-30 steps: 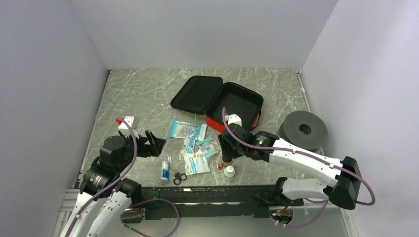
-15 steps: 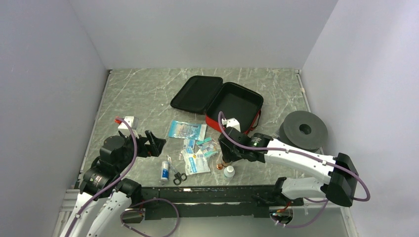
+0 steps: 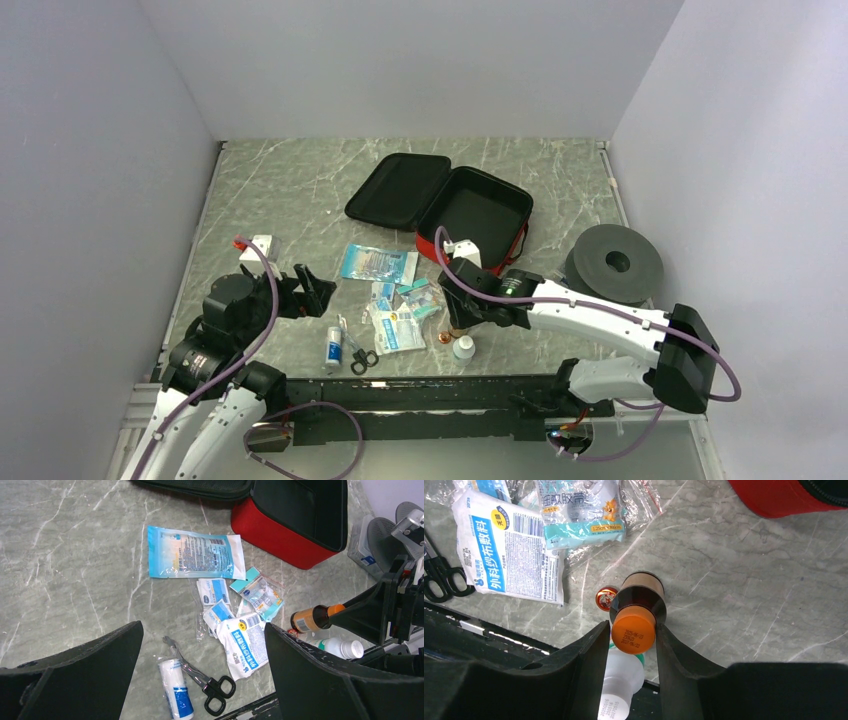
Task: Organize the medicine kit
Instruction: Pick up the pill bottle at the center of the board.
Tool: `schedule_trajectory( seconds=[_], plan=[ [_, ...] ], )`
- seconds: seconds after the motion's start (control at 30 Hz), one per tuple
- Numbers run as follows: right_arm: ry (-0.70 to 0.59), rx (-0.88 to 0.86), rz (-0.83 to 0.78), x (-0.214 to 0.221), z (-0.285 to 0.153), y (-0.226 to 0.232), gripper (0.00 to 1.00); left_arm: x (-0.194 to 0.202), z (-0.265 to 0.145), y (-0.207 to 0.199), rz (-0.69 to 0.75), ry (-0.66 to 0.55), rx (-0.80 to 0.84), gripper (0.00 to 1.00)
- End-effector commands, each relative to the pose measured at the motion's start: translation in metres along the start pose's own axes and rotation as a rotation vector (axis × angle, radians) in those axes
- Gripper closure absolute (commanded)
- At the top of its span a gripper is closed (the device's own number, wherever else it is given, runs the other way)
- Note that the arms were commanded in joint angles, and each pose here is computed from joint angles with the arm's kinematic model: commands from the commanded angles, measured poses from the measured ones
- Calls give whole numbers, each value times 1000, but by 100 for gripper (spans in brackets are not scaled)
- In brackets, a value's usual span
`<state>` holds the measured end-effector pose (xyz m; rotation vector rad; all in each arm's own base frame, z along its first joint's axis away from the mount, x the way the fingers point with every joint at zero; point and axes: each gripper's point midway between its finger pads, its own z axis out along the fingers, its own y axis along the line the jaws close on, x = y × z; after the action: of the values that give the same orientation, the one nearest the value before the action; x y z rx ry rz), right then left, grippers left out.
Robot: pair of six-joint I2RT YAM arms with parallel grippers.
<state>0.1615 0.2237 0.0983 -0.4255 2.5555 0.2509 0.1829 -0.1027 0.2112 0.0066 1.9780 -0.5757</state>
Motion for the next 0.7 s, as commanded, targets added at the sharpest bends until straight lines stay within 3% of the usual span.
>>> schedule_trajectory(
  seconds=[0.0,0.13,0.33,0.67],
  plan=[
    [-46,-28,14,-15,-3,11,59,-14,-3,-7,-10,-35,13,1],
    [-45,-22,13,-16,-1,11,69,-15,-4,-7,-10,-37,13,1],
    [-50,-8,19,-17,-2,9,100,-15,-4,-7,-10,-37,14,1],
    [-173,-7,35,-51,-34,6,100,-14,-3,-6,-10,-34,10,1]
  ],
)
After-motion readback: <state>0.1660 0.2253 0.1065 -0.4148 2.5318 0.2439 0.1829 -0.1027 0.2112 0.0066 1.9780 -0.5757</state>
